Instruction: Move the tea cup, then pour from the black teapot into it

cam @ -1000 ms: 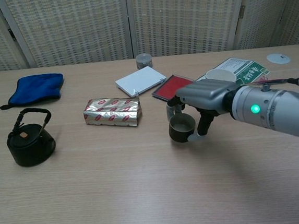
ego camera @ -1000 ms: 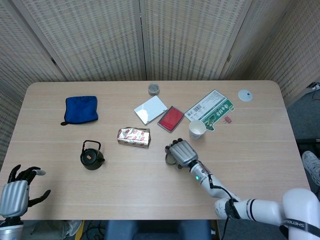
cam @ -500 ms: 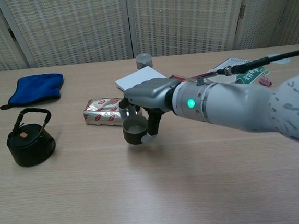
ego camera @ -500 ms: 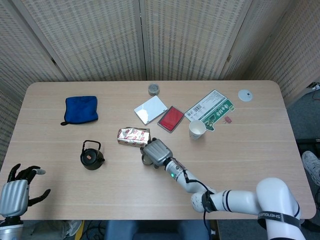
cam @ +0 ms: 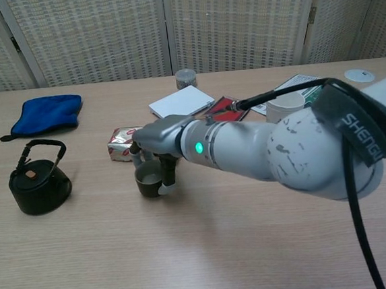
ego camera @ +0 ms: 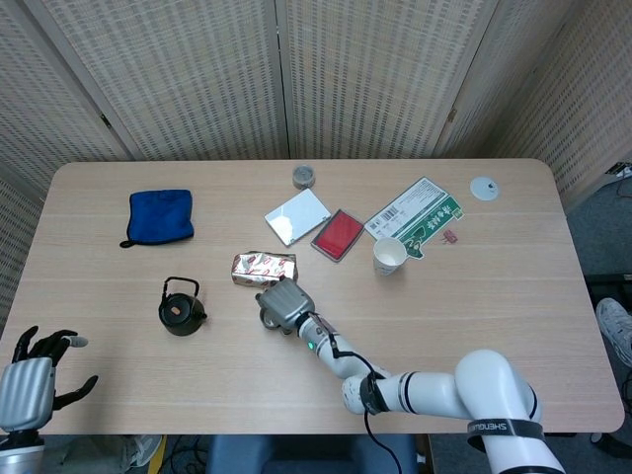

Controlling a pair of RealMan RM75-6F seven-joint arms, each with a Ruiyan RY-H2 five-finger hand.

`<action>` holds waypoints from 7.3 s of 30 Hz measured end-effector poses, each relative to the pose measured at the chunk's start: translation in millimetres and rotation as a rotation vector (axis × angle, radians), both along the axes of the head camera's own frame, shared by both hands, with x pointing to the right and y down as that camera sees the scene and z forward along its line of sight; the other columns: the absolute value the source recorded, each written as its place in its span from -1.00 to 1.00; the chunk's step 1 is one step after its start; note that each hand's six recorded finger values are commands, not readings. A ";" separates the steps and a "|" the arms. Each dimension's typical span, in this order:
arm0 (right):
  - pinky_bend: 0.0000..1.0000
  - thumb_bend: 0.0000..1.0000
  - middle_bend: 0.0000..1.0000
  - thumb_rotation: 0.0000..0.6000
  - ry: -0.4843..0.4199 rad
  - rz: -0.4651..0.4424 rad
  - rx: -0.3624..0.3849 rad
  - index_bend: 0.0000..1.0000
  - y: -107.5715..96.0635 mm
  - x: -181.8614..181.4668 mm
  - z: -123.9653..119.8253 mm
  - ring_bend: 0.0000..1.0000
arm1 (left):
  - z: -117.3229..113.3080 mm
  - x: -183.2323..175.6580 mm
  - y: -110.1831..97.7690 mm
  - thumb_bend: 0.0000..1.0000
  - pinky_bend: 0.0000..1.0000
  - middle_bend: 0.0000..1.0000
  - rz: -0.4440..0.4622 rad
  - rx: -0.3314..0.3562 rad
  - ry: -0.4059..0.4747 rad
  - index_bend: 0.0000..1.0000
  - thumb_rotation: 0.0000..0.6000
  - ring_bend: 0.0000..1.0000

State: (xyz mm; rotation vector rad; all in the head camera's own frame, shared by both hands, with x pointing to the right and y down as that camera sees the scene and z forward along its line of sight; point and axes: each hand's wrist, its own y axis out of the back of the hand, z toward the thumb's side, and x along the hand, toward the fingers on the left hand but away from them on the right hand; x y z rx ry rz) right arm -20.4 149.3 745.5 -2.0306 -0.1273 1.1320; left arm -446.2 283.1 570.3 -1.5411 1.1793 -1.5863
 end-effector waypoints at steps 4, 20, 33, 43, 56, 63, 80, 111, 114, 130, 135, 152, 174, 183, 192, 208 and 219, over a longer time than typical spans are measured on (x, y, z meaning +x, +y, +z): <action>-0.50 -0.49 -0.26 1.00 0.011 -0.008 0.005 -0.11 -0.2 -6.1 3.7 -0.51 | -0.6 -1.8 0.9 -0.67 -0.86 -0.40 -0.004 -0.001 -0.006 -0.21 1.00 -0.38; -0.50 -0.50 -0.51 1.00 0.018 -0.020 0.015 -0.50 0.7 -5.2 4.1 -0.63 | 0.6 -0.4 1.7 -0.67 -0.86 -0.40 -0.002 -0.006 -0.006 -0.21 1.00 -0.38; -0.50 -0.50 -0.53 1.00 -0.011 -0.022 0.057 -0.53 -5.2 9.5 -17.1 -0.63 | 0.9 1.1 -1.7 -0.67 -0.86 -0.40 0.007 -0.004 0.002 -0.21 1.00 -0.38; -0.50 -0.50 -0.53 1.00 -0.031 0.065 0.151 -0.53 -20.9 72.8 -60.9 -0.63 | 7.2 8.5 -10.5 -0.67 -0.85 -0.40 0.035 -0.002 0.026 -0.21 1.00 -0.38; -0.50 -0.50 -0.53 1.00 -0.002 0.252 0.299 -0.53 -15.8 202.9 -114.3 -0.63 | 18.4 15.2 -22.1 -0.67 -0.85 -0.40 0.065 -0.007 0.045 -0.21 1.00 -0.38; -0.50 -0.50 -0.53 1.00 0.026 0.341 0.362 -0.53 -2.3 263.0 -142.6 -0.63 | 22.1 20.3 -28.6 -0.67 -0.85 -0.40 0.082 -0.007 0.061 -0.21 1.00 -0.38; -0.50 -0.50 -0.53 1.00 0.154 0.575 0.481 -0.53 38.8 382.7 -201.1 -0.63 | 53.1 62.5 -84.3 -0.67 -0.85 -0.40 0.245 -0.076 0.205 -0.38 1.00 -0.41; -0.50 -0.50 -0.53 1.00 0.160 0.644 0.492 -0.53 44.6 408.5 -209.1 -0.63 | 156.9 95.5 -174.9 -0.72 -0.86 -0.27 0.335 -0.335 0.096 -0.21 -0.85 -0.47; -0.50 -0.50 -0.53 1.00 0.157 0.650 0.486 -0.53 45.4 410.1 -208.6 -0.63 | 163.9 95.7 -173.4 -0.72 -0.86 -0.24 0.346 -0.355 0.067 -0.19 -0.85 -0.47; -0.50 -0.50 -0.53 1.00 0.144 0.671 0.462 -0.53 47.8 416.8 -201.6 -0.63 | 168.8 99.8 -168.1 -0.72 -0.86 -0.02 0.383 -0.380 -0.010 0.00 -0.86 -0.36; -0.50 -0.50 -0.53 1.00 0.141 0.676 0.462 -0.53 48.3 417.7 -201.8 -0.63 | 159.5 100.5 -167.4 -0.72 -0.86 0.01 0.385 -0.366 -0.003 0.02 -0.85 -0.33; -0.50 -0.50 -0.53 1.00 0.120 0.659 0.448 -0.53 48.2 408.8 -199.6 -0.63 | 106.3 99.6 -132.9 -0.72 -0.86 0.02 0.449 -0.332 0.023 0.03 -0.87 -0.33; -0.50 -0.50 -0.53 1.00 0.115 0.666 0.442 -0.53 49.3 411.2 -198.4 -0.63 | 88.1 99.1 -109.2 -0.72 -0.86 0.02 0.471 -0.259 0.037 0.00 -0.51 -0.34; -0.50 -0.50 -0.53 1.00 0.118 0.675 0.444 -0.53 50.9 414.3 -199.1 -0.63 | 95.1 93.9 -114.0 -0.72 -0.86 0.02 0.459 -0.252 0.014 0.00 -0.48 -0.34; -0.50 -0.50 -0.53 1.00 0.120 0.680 0.444 -0.53 50.9 416.0 -199.6 -0.63 | 96.9 91.6 -107.8 -0.72 -0.86 -0.05 0.466 -0.269 0.002 -0.11 -0.19 -0.36; -0.50 -0.50 -0.53 1.00 0.115 0.689 0.440 -0.53 51.8 416.8 -200.8 -0.63 | 81.3 96.8 -84.0 -0.73 -0.86 -0.50 0.518 -0.251 -0.015 -0.66 -0.02 -0.58; -0.50 -0.50 -0.53 1.00 0.112 0.700 0.436 -0.53 54.6 420.7 -201.5 -0.63 | 88.6 93.0 -68.7 -0.73 -0.86 -0.56 0.544 -0.293 -0.049 -0.72 0.23 -0.61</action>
